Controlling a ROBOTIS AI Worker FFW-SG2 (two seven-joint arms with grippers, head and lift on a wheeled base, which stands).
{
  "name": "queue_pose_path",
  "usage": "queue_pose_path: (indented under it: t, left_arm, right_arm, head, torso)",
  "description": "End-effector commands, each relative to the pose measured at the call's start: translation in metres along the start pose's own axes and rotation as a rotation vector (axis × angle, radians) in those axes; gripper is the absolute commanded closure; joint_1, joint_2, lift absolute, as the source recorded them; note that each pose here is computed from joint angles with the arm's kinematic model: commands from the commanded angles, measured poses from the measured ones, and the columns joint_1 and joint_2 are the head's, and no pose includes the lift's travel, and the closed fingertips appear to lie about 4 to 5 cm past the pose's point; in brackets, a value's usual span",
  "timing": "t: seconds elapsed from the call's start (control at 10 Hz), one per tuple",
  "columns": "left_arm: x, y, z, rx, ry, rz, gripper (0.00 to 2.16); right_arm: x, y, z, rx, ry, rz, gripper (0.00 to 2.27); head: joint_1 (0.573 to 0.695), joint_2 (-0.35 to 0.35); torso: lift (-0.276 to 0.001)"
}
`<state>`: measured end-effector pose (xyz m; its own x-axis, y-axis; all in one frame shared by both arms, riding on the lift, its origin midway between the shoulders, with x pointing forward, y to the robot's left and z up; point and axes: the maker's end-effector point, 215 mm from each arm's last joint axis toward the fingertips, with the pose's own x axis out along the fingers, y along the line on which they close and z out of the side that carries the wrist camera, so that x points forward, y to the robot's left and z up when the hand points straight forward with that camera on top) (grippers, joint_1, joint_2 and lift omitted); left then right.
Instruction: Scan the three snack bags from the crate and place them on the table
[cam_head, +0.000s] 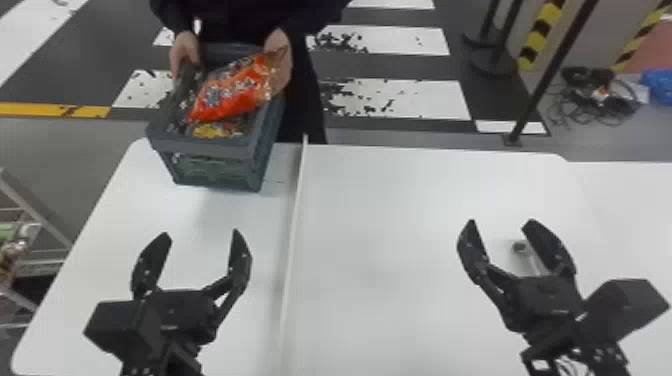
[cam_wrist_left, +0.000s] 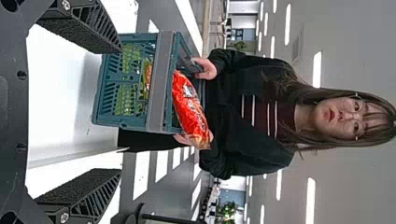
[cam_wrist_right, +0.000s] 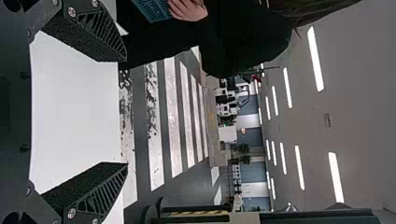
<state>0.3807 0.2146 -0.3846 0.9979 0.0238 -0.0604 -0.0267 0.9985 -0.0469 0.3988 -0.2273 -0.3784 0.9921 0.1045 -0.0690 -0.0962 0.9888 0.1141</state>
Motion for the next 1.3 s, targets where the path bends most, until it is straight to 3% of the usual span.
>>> queue_pose_path:
  t: [0.0, 0.3, 0.6, 0.9, 1.2]
  left_arm:
    - [0.0, 0.0, 0.0, -0.001, 0.0, 0.001, 0.08]
    - [0.0, -0.001, 0.001, 0.0, 0.002, -0.002, 0.09]
    - [0.003, -0.008, 0.015, 0.003, -0.022, -0.025, 0.09]
    - [0.022, -0.019, 0.014, 0.036, -0.012, -0.048, 0.09]
    - [0.058, -0.029, 0.001, 0.081, 0.034, -0.072, 0.09]
  right_arm:
    - [0.0, 0.001, 0.0, 0.0, 0.0, 0.001, 0.13]
    - [0.0, 0.002, 0.0, 0.002, 0.002, 0.002, 0.13]
    - [0.0, 0.003, -0.002, 0.004, 0.005, 0.003, 0.13]
    - [-0.001, 0.005, -0.003, 0.002, 0.009, 0.007, 0.13]
    - [-0.004, 0.008, -0.008, -0.002, 0.021, 0.013, 0.13]
  head:
    - [0.695, -0.019]
    - [0.695, -0.018]
    - [0.695, -0.021]
    - [0.695, -0.034]
    - [0.695, -0.035]
  torso:
    - [-0.037]
    - [-0.037]
    - [-0.037]
    - [-0.037]
    - [-0.037]
